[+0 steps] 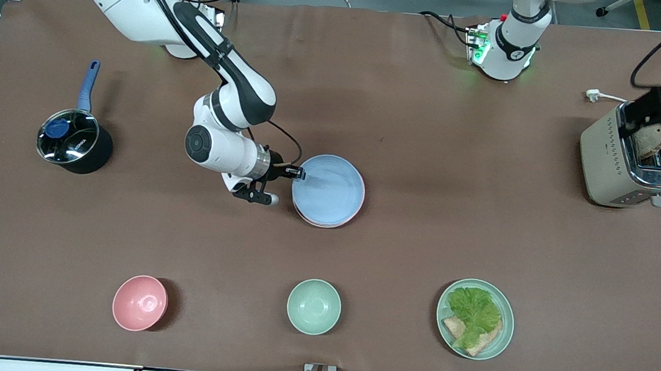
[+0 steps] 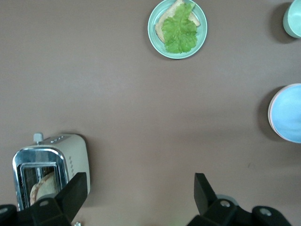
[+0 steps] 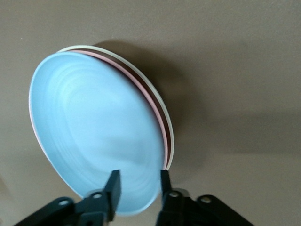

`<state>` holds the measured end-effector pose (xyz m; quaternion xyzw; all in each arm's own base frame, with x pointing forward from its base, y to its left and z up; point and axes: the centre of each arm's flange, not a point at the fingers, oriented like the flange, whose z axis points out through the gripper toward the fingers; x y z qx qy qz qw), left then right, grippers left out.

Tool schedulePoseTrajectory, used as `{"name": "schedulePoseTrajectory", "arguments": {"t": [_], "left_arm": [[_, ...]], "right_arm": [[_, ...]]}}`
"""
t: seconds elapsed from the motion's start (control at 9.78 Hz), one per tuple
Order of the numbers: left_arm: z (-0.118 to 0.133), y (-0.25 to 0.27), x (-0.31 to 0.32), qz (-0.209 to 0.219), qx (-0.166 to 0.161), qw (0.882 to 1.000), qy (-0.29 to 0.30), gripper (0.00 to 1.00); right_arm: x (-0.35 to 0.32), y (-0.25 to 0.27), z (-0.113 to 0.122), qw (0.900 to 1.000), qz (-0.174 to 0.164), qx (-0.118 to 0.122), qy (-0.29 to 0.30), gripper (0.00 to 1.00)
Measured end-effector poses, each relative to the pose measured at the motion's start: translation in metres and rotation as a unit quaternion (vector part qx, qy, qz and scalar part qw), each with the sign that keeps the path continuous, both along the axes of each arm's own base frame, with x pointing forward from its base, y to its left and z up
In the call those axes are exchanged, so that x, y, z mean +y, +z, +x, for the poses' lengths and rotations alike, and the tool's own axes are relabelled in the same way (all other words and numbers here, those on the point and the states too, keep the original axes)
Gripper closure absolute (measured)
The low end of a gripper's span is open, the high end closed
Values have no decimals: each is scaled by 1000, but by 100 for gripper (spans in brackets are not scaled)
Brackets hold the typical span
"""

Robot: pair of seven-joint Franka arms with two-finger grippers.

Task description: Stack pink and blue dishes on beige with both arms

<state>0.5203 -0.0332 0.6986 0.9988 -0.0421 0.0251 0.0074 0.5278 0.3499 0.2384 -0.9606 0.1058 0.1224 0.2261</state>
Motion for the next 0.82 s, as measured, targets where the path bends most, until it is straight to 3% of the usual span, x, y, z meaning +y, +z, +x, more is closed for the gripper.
{"name": "schedulePoseTrajectory", "arguments": {"t": [0.2, 0.31, 0.41, 0.61, 0.82], "left_arm": [[-5, 2, 4, 0, -2, 1000, 4, 0], [0, -3, 5, 0, 3, 1000, 5, 0], [3, -8, 5, 0, 6, 1000, 6, 0], [5, -11, 6, 1, 8, 1000, 7, 0], [6, -10, 7, 1, 7, 1000, 10, 0]], "right_arm": [[-9, 69, 23, 1000, -1, -20, 23, 21], [-29, 117, 36, 998, -28, -38, 47, 5], [-53, 160, 44, 994, -79, -49, 56, 0], [-86, 226, 48, 980, -183, -67, 36, 0], [-144, 297, 62, 970, -224, -92, -20, 0]]}}
